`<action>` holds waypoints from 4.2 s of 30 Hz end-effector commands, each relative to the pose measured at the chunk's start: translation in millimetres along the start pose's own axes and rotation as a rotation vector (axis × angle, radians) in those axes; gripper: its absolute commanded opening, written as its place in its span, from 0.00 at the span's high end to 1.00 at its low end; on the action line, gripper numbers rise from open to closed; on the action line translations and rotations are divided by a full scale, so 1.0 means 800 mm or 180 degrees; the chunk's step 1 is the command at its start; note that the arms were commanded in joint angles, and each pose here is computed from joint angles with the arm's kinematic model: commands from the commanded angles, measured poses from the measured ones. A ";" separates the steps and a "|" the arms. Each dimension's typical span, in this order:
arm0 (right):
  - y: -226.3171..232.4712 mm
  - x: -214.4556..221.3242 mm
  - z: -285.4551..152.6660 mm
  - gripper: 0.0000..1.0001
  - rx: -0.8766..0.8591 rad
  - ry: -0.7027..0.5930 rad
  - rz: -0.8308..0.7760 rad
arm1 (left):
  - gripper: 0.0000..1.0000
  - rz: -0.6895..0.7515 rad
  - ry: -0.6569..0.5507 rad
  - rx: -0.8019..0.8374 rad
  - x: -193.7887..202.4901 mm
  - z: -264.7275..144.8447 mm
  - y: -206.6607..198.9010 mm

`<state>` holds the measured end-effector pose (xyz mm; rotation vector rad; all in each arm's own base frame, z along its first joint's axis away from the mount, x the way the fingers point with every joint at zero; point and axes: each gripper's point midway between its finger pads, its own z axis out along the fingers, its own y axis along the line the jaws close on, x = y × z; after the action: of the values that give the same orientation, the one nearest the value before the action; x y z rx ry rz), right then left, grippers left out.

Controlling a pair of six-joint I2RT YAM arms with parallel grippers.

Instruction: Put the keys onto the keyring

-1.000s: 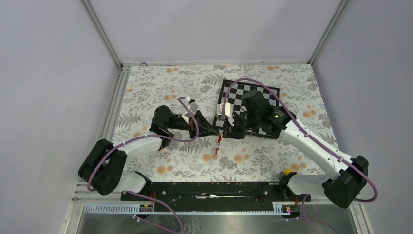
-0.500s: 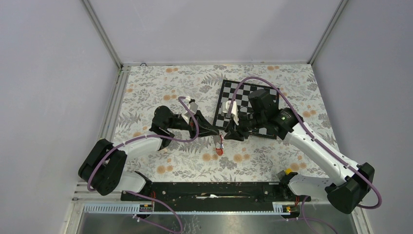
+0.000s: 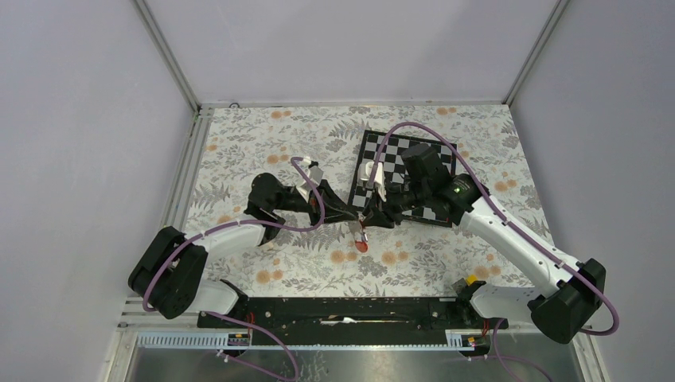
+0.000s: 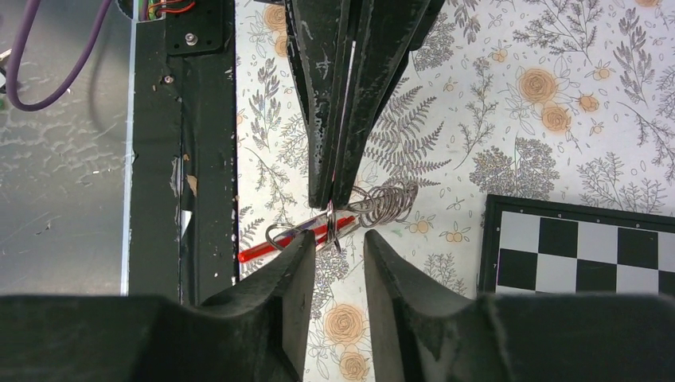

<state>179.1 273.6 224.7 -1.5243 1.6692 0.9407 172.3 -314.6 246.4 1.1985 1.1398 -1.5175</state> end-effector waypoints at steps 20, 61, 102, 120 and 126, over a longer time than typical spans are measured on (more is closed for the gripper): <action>-0.002 -0.026 -0.007 1.00 0.0000 -0.0165 -0.0108 | 1.00 0.0242 -0.0095 0.0034 -0.013 0.000 -0.001; -0.018 0.001 0.001 1.00 0.0289 0.1225 -0.0112 | 0.73 0.0272 -0.0101 -0.0119 -0.001 0.011 0.024; -0.017 0.002 0.004 1.00 0.0306 0.1139 -0.0113 | 1.00 0.0219 -0.0066 -0.0082 0.004 0.011 0.023; 0.001 -0.007 -0.016 0.56 0.0238 0.0687 -0.0174 | 1.00 0.0467 -0.0083 0.0284 -0.020 0.007 -0.016; 0.013 -0.009 -0.015 0.57 0.0066 0.0600 -0.0244 | 1.00 0.0454 -0.0099 0.0348 -0.023 0.007 -0.021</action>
<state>176.3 261.3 228.8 -1.6756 1.8188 0.6847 167.1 -318.6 241.3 1.2491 1.0924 -1.5326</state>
